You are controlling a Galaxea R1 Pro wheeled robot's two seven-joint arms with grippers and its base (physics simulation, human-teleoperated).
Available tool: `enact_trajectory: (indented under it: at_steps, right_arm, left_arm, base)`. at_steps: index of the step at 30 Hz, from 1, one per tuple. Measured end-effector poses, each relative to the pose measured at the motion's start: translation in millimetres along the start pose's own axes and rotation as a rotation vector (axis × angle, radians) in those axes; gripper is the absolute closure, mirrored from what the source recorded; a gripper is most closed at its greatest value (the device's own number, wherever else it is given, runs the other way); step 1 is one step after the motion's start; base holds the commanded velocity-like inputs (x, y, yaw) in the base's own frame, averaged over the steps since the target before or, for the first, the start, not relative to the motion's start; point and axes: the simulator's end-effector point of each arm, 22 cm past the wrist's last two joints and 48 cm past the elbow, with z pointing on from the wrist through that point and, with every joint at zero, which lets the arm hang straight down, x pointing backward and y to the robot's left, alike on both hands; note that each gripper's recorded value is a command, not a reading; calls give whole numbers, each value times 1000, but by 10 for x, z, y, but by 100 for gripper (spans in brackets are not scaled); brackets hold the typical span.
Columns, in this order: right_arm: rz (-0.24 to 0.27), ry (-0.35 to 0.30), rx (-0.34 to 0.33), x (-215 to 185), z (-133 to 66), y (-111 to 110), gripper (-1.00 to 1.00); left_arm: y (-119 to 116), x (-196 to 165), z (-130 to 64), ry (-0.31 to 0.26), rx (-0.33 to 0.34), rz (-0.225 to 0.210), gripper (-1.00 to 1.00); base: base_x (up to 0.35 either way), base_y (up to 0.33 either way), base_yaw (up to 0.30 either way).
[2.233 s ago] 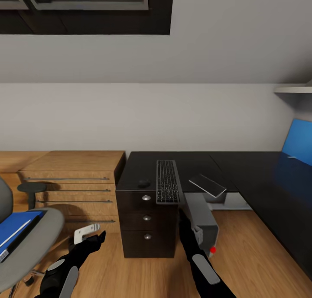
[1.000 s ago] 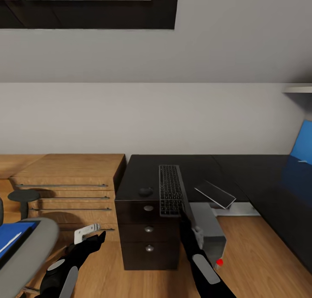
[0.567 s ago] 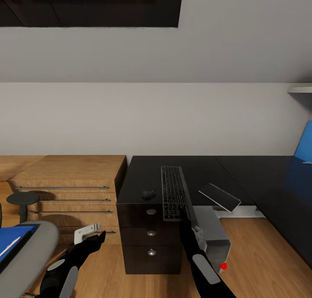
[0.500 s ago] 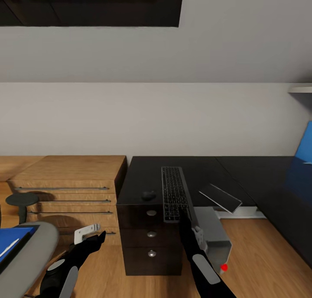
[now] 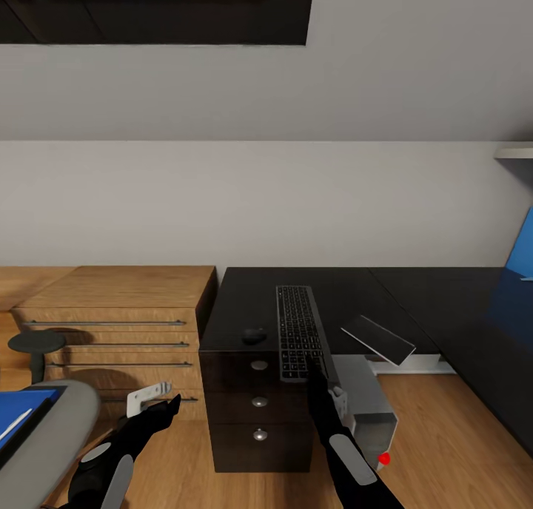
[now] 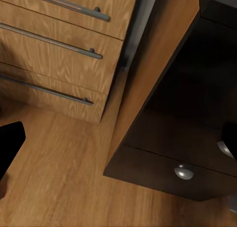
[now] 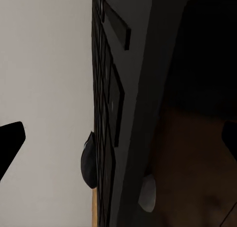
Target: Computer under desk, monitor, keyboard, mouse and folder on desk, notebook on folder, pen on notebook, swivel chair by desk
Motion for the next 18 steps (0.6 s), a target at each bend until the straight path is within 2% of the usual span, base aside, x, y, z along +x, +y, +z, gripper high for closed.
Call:
enact_trajectory:
  at_steps: [18]
  right_arm:
    - [-4,10,-3,32,1,13,-100]
  left_arm:
    - [2,-1,0,0,0,1,-100]
  base:
    - [0,0,0]
